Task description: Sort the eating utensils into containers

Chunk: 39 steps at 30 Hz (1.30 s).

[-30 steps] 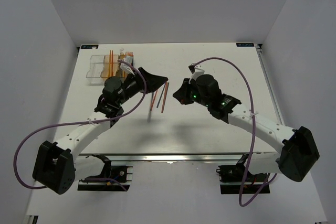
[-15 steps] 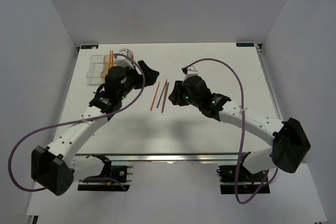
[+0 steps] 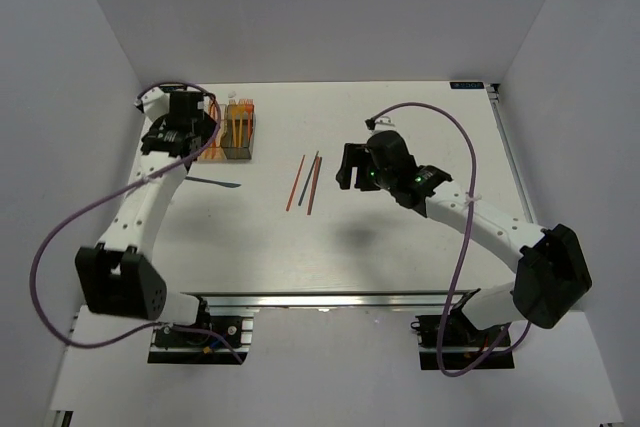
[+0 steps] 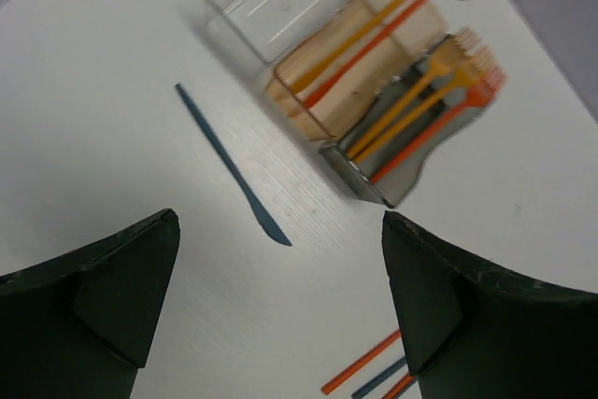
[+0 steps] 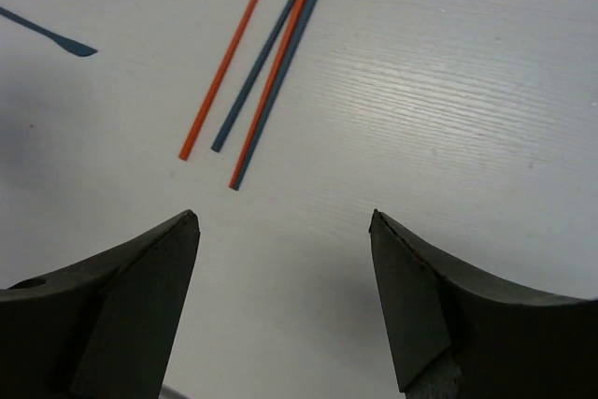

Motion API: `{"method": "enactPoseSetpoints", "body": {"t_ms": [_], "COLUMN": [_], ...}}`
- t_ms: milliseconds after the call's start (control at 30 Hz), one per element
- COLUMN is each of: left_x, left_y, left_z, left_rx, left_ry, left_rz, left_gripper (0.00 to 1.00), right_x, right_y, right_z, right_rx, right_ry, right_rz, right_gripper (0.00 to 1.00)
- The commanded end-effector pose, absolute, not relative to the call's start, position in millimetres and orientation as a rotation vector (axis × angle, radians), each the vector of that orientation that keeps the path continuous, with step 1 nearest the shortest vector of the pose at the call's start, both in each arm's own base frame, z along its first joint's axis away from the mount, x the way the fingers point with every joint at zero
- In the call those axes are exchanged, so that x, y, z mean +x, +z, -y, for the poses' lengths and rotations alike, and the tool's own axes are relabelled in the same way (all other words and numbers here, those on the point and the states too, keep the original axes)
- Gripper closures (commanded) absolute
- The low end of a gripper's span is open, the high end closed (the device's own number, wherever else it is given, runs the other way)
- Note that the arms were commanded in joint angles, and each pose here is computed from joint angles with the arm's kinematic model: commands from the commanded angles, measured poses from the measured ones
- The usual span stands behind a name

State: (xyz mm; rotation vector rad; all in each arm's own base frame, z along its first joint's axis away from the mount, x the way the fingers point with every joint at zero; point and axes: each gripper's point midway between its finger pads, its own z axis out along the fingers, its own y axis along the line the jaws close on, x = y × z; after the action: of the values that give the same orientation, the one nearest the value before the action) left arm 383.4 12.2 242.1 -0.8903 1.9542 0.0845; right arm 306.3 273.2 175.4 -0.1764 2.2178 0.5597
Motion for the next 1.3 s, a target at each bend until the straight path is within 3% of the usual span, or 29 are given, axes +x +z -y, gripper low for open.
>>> {"method": "enactPoseSetpoints", "body": {"t_ms": [0, 133, 267, 400, 667, 1133, 1267], "left_x": [372.9, 399.6, 401.4, 401.1, 397.8, 420.3, 417.9], "left_y": [215.8, 190.8, 168.6, 125.7, 81.2, 35.3, 22.7], "left_z": [-42.1, -36.7, -39.2, -46.3, -76.5, -96.8, -92.7], "left_rx": [-1.247, -1.404, -1.569, -1.67, -1.758, -1.773, -1.787], "left_ry": [0.281, 0.296, 0.268, 0.293, 0.344, 0.332, 0.335], "left_rz": [-1.88, -1.872, -1.792, -1.843, -1.856, -1.932, -1.967], "left_gripper": [0.02, 0.03, 0.11, 0.13, 0.2, 0.23, 0.3], "right_x": [312.0, 314.1, 310.0, 305.0, 298.2, 299.3, 300.1], "right_y": [168.5, 166.2, 159.3, 150.0, 153.7, 151.7, 152.6], "right_z": [-257.5, -241.9, -236.8, -237.5, -241.4, -238.0, -238.2], "right_rx": [-0.209, -0.213, -0.247, -0.283, -0.311, -0.3, -0.299], "right_ry": [0.562, 0.589, 0.642, 0.667, 0.72, 0.699, 0.702], "right_rz": [-2.261, -2.241, -2.246, -2.257, -2.233, -2.221, -2.217], "right_gripper": [0.21, 0.2, 0.2, 0.21, 0.21, 0.23, 0.23]}}
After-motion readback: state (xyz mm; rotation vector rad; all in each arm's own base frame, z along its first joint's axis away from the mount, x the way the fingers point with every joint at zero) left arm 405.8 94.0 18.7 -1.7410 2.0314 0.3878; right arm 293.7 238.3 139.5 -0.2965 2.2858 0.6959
